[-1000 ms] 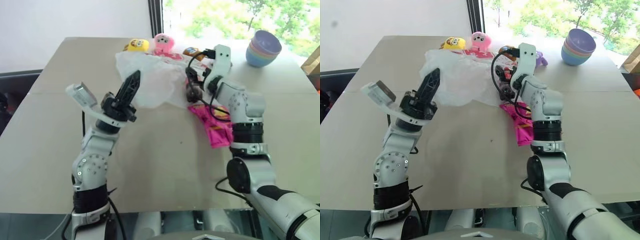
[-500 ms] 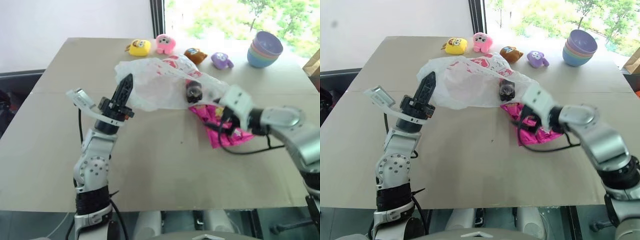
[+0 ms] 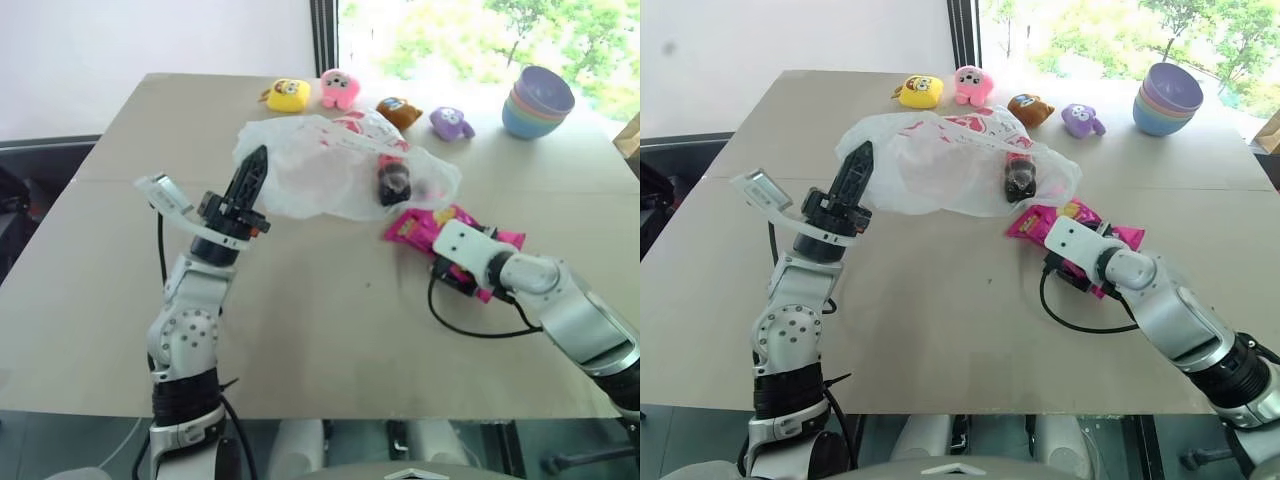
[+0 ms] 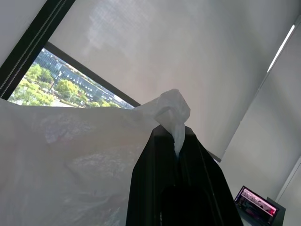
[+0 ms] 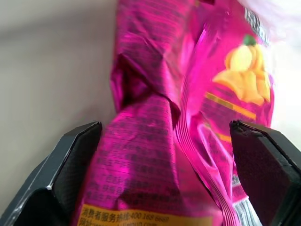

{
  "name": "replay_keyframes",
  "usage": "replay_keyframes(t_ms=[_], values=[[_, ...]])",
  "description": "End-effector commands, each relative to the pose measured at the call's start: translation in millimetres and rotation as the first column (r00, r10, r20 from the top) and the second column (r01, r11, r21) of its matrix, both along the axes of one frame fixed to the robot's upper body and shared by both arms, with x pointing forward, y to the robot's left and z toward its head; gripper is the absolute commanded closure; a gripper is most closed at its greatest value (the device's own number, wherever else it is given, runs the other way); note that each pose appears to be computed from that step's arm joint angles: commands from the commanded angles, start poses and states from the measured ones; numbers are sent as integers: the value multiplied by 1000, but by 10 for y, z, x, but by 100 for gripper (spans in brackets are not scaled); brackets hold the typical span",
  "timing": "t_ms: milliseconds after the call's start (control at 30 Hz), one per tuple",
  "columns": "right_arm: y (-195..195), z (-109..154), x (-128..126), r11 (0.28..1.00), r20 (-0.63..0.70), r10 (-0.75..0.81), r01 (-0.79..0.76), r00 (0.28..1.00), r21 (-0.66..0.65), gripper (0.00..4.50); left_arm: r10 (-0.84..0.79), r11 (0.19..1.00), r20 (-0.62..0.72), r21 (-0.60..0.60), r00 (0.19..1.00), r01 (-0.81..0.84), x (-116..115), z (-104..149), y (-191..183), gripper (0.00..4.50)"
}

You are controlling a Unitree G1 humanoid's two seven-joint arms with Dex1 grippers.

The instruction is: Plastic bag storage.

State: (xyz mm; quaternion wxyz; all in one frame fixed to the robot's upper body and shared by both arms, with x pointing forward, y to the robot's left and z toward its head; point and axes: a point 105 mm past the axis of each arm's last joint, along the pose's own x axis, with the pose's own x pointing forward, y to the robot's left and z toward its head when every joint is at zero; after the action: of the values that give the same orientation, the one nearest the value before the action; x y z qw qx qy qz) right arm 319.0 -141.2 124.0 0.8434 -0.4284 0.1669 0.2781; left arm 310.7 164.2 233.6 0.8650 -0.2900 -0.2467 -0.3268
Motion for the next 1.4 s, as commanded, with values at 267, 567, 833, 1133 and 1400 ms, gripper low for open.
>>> replay_keyframes(t_ms=[267,567,833,1133,1400], values=[[-353,95,76,994,68,4,4,998,-109,13,-3,1000,34,2,999,3,-51,49,-28,450],[-429,62,43,989,17,72,-70,997,-134,233,-7,1000,30,-1,1000,7,-57,32,-35,450],[-270,161,-167,973,-93,224,-227,970,-29,446,-3,1000,29,2,1000,3,-49,33,-22,450],[208,635,-635,828,-106,547,-518,830,217,446,-26,1000,34,13,999,25,-78,38,-45,450],[504,673,-204,859,29,482,-478,876,184,446,-123,992,20,43,992,122,-225,-5,-175,450]])
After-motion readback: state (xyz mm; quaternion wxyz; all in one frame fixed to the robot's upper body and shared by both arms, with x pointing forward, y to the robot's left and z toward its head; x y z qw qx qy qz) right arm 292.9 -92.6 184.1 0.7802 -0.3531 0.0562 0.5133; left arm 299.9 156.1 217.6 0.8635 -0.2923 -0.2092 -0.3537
